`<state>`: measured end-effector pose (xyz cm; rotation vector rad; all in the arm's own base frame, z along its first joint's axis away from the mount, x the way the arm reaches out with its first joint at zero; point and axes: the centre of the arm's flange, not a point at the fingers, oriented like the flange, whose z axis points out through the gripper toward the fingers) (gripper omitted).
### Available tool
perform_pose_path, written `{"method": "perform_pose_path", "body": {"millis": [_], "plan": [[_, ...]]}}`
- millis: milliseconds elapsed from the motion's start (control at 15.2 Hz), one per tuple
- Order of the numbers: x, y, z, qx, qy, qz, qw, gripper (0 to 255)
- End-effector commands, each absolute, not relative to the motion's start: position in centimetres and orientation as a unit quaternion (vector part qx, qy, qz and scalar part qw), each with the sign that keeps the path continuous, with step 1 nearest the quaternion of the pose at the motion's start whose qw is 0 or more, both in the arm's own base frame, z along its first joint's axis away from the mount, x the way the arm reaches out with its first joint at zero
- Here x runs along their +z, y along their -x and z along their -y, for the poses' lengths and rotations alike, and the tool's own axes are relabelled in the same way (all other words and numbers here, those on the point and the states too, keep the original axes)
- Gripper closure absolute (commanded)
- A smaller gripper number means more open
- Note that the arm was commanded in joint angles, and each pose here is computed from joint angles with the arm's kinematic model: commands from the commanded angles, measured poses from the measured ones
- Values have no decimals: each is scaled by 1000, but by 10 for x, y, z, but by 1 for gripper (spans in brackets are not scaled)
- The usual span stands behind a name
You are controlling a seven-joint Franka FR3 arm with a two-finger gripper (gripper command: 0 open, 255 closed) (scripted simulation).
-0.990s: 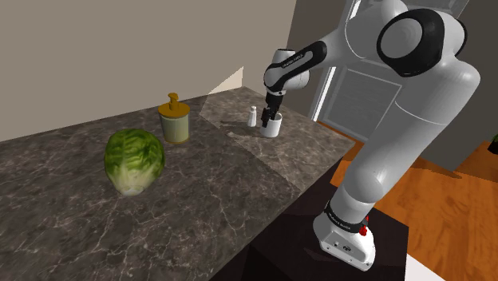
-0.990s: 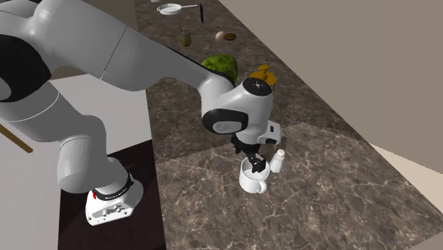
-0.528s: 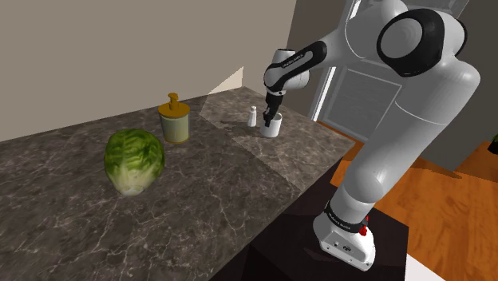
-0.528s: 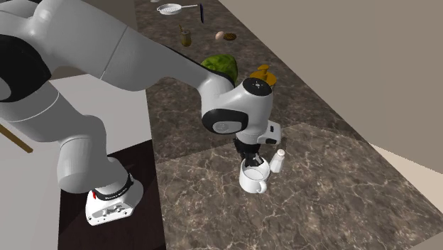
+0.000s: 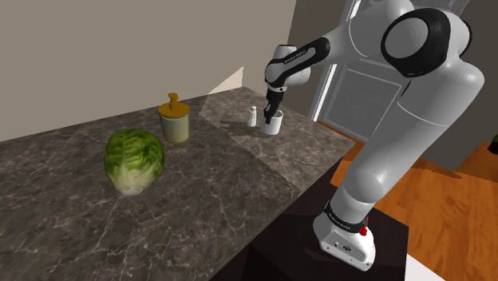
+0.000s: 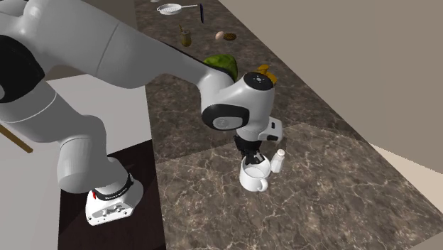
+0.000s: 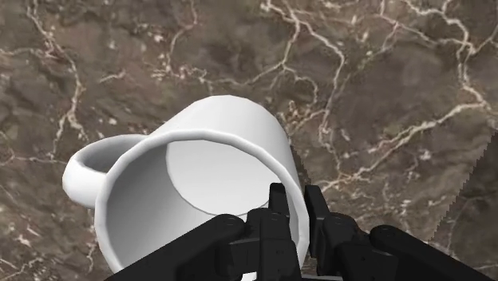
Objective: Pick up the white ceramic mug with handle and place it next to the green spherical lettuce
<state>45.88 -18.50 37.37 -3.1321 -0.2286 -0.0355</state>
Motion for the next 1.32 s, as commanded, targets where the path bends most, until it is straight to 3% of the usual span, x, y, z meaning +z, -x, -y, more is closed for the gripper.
{"method": "perform_pose_path", "body": {"millis": [0,1254], "plan": [[384,-459,184,-11,997,73,0,255],[484,-459,184,-11,997,73,0,255]]}}
